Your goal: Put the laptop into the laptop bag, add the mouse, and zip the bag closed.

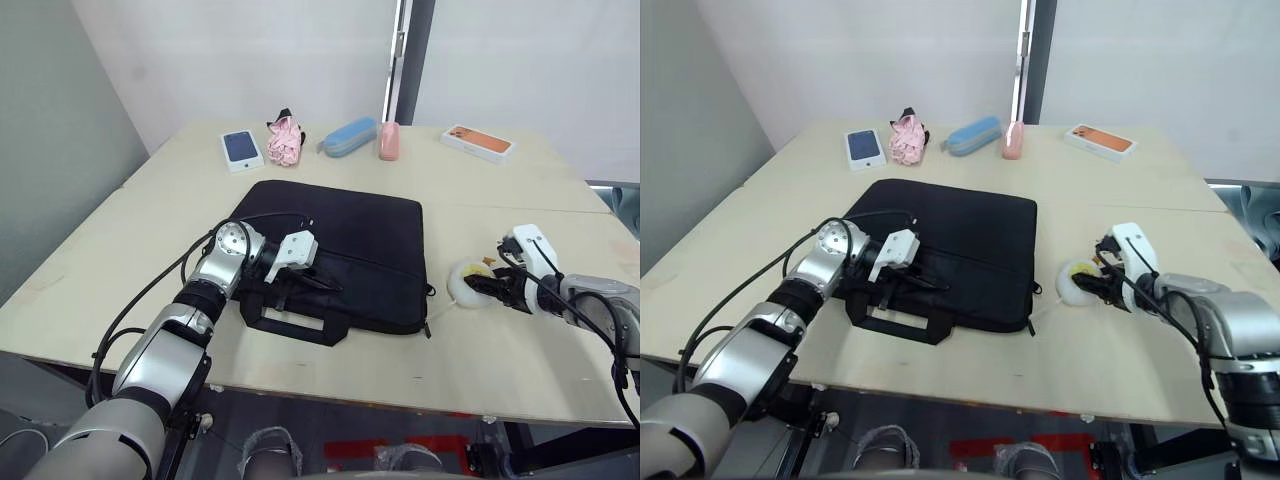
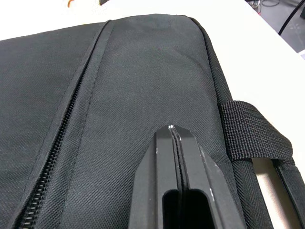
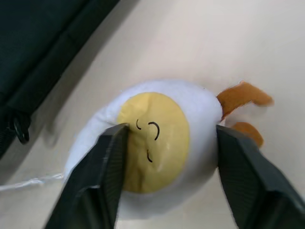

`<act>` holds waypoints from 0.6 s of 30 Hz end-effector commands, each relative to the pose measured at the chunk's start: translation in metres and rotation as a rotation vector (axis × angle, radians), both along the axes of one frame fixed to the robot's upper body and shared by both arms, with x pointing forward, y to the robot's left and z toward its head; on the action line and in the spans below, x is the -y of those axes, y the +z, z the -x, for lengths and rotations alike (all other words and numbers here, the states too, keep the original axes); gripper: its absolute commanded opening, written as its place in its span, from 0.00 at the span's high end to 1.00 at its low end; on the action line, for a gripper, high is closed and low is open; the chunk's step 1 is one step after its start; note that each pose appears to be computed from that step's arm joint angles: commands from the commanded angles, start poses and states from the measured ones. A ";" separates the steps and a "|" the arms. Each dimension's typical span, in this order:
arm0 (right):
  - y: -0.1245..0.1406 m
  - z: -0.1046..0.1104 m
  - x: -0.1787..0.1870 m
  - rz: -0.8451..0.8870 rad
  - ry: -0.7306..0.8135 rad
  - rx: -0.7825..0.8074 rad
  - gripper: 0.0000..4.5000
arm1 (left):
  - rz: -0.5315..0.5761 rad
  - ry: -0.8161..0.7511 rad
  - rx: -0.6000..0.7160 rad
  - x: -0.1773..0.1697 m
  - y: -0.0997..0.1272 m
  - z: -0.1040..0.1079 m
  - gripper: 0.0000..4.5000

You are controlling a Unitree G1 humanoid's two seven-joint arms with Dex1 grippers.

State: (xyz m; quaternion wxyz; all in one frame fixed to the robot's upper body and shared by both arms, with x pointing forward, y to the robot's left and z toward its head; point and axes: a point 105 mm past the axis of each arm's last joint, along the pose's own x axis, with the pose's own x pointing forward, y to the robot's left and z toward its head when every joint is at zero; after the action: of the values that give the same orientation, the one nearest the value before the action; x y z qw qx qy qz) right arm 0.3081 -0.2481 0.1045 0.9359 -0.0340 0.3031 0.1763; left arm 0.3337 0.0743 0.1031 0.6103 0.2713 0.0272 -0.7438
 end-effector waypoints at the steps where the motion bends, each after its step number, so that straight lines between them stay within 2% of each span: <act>1: -0.002 -0.003 0.001 0.074 0.046 0.003 0.68 | -0.114 0.016 -0.036 -0.012 -0.026 0.006 1.00; 5: 0.005 -0.009 -0.005 0.083 0.089 0.033 0.98 | -0.162 0.007 -0.036 -0.016 -0.035 0.009 1.00; 13: 0.033 -0.044 -0.011 0.137 0.089 0.132 0.99 | -0.275 -0.033 -0.093 -0.028 -0.060 0.023 1.00; 18: 0.040 -0.066 -0.016 0.175 0.087 0.166 0.99 | -0.331 -0.075 -0.115 -0.035 -0.074 0.034 1.00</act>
State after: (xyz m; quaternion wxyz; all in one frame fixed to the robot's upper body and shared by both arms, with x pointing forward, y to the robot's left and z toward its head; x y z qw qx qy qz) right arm 0.3655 -0.2302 0.1317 0.9372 -0.1243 0.2603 0.1959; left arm 0.3292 0.0851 0.0928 0.5927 0.3198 0.0324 -0.7385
